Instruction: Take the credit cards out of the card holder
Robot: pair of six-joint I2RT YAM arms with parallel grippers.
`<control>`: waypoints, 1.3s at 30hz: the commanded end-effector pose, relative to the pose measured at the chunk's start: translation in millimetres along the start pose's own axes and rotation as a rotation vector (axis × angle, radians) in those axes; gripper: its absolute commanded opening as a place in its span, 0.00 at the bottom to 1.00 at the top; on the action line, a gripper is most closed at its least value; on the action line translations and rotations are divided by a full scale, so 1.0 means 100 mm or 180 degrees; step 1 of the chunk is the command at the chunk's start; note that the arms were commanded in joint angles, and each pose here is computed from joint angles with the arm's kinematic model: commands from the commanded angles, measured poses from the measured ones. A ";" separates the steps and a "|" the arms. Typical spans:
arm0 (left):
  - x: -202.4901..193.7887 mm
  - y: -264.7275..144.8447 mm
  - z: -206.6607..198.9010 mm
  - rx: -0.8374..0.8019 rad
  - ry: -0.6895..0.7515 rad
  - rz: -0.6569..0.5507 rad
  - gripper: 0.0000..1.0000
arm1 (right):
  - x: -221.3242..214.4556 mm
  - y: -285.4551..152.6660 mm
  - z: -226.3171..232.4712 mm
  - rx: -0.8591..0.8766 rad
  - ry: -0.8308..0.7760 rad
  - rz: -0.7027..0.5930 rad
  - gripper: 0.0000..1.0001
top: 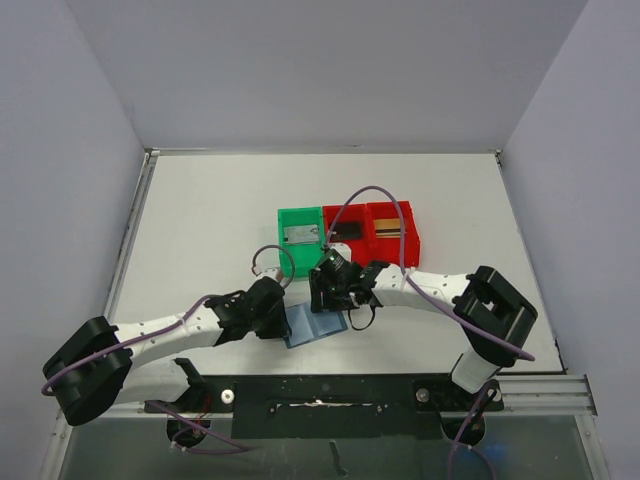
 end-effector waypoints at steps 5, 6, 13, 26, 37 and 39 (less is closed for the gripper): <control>0.12 -0.04 -0.15 -0.0246 0.0132 -0.0095 0.04 | -0.16 0.12 0.05 0.0143 -0.0008 0.0209 0.57; 0.12 -0.03 -0.16 -0.0253 0.0116 -0.0101 0.06 | -0.19 0.13 0.07 0.0186 -0.0004 0.0239 0.55; 0.12 0.00 -0.16 -0.0216 -0.0083 -0.0159 0.34 | -0.22 0.15 0.11 0.0344 0.0043 0.0289 0.46; 0.22 -0.03 -0.29 -0.0517 0.0077 -0.0281 0.16 | -0.27 -0.07 -0.03 0.0309 0.0329 0.0047 0.40; 0.36 -0.19 -0.32 -0.0233 0.0444 -0.0257 0.47 | 0.04 -0.64 -0.33 -0.0152 0.0549 -0.0876 0.69; 0.47 -0.34 -0.38 -0.0231 0.0407 -0.0429 0.55 | 0.14 -0.79 -0.45 -0.0227 0.0587 -0.1094 0.78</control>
Point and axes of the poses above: each gripper's point midway between its finger pads, its own y axis out along the fingers, its own z axis along the line the jaws close on, x = y × z, the point moved 10 cm from there along -y, back along the fingers, and after that the axes turned 7 degrees about y, right-handed, at the moved point
